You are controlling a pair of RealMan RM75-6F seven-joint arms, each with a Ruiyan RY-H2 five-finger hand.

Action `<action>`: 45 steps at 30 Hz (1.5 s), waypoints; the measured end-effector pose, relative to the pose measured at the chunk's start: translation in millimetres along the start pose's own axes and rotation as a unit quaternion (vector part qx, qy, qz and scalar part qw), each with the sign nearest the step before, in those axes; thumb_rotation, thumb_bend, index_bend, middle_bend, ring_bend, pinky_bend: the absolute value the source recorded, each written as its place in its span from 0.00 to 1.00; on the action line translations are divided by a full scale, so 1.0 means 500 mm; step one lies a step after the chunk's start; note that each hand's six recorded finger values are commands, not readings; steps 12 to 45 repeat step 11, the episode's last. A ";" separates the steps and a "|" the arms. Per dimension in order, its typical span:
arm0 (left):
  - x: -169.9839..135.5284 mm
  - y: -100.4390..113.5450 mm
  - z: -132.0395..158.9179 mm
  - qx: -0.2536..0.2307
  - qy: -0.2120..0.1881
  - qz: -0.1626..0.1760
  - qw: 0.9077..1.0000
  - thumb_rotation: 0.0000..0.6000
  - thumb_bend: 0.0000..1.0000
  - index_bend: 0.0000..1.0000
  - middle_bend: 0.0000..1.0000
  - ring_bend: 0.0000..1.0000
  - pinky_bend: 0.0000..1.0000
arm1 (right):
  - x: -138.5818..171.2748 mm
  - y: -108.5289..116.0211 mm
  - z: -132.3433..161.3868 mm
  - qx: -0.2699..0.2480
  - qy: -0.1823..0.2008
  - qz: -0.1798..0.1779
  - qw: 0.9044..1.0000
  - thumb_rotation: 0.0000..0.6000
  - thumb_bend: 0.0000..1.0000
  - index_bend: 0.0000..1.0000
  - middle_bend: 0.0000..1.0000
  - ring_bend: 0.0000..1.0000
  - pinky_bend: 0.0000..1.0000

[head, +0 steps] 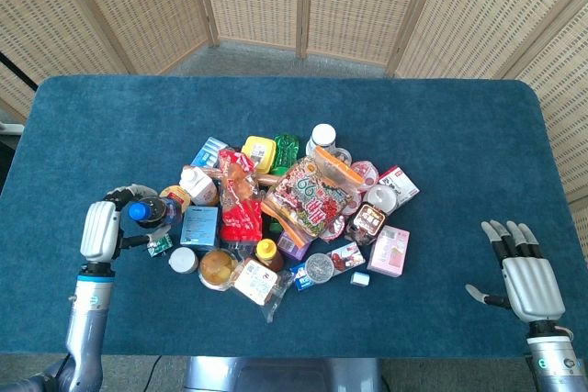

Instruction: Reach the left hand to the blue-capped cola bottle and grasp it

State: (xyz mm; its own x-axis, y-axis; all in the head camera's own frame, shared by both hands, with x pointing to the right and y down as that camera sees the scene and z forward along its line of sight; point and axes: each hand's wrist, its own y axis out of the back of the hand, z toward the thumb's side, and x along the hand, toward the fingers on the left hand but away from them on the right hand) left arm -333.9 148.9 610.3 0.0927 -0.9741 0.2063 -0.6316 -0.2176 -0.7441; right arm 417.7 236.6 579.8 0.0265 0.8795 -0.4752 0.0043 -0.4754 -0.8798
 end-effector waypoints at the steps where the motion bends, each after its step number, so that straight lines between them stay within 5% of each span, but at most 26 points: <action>1: 0.002 0.010 0.010 -0.003 -0.004 0.004 1.000 1.00 0.03 0.66 0.63 0.43 0.42 | 0.000 0.000 0.000 0.000 0.000 0.001 1.000 0.78 0.00 0.00 0.00 0.00 0.00; 11: 0.020 0.107 0.097 -0.001 -0.045 0.058 0.997 1.00 0.03 0.69 0.62 0.43 0.42 | 0.001 -0.003 0.002 0.001 0.001 0.002 1.000 0.77 0.00 0.00 0.00 0.00 0.00; 45: 0.020 0.107 0.097 -0.001 -0.045 0.058 0.997 1.00 0.03 0.69 0.62 0.43 0.42 | 0.001 -0.003 0.002 0.001 0.001 0.002 1.000 0.77 0.00 0.00 0.00 0.00 0.00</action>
